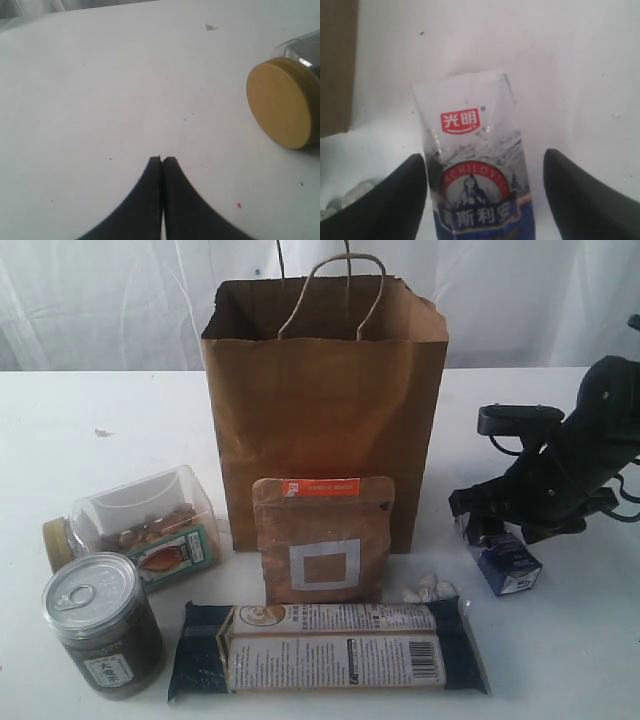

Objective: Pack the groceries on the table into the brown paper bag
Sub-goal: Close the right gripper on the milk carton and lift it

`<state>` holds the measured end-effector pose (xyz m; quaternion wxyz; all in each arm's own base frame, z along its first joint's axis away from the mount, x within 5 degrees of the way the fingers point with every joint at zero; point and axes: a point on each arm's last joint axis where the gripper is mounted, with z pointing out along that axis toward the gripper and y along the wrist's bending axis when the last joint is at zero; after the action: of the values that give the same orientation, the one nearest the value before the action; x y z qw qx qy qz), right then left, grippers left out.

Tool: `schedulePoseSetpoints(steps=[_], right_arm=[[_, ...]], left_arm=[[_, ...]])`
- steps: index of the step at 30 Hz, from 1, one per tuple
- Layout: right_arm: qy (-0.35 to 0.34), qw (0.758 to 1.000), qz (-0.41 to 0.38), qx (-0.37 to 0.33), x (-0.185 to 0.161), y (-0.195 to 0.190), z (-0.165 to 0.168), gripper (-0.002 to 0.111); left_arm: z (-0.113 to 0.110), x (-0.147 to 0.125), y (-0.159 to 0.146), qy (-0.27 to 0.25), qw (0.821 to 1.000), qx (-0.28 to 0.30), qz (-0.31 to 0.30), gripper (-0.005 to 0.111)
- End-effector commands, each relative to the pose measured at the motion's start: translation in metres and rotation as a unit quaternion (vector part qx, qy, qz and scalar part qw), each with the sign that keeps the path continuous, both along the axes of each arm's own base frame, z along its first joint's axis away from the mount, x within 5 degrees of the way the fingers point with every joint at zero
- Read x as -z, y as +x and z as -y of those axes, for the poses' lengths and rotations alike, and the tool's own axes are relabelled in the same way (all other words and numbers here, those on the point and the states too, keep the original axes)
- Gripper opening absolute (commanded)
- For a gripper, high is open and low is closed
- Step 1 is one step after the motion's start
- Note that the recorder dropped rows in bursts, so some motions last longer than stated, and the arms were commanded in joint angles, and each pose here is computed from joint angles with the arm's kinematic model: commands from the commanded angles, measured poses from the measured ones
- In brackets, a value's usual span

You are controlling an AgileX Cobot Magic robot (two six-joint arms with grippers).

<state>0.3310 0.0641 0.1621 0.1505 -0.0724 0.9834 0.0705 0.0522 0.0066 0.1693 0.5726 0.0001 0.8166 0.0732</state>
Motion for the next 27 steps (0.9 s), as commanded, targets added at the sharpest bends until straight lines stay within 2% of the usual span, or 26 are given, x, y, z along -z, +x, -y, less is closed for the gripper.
schedulePoseSetpoints(steps=[1,6,17,21,27], right_arm=[[-0.002,1.0,-0.012,-0.005,0.007,0.0,0.0,0.062],[-0.002,1.0,-0.01,-0.004,0.007,0.001,0.0,0.058],[-0.001,1.0,-0.016,-0.006,0.005,-0.001,0.0,0.02],[0.001,1.0,-0.014,-0.009,-0.007,-0.004,0.0,0.018],[0.009,1.0,0.013,-0.014,-0.042,-0.015,0.001,0.018]], left_arm=[[0.0,0.001,0.0,0.0,1.0,0.002,0.001,0.0],[0.0,0.001,0.0,0.0,1.0,0.002,0.001,0.0],[0.0,0.001,0.0,0.0,1.0,0.002,0.001,0.0],[0.0,0.001,0.0,0.0,1.0,0.002,0.001,0.0],[0.0,0.001,0.0,0.0,1.0,0.002,0.001,0.0]])
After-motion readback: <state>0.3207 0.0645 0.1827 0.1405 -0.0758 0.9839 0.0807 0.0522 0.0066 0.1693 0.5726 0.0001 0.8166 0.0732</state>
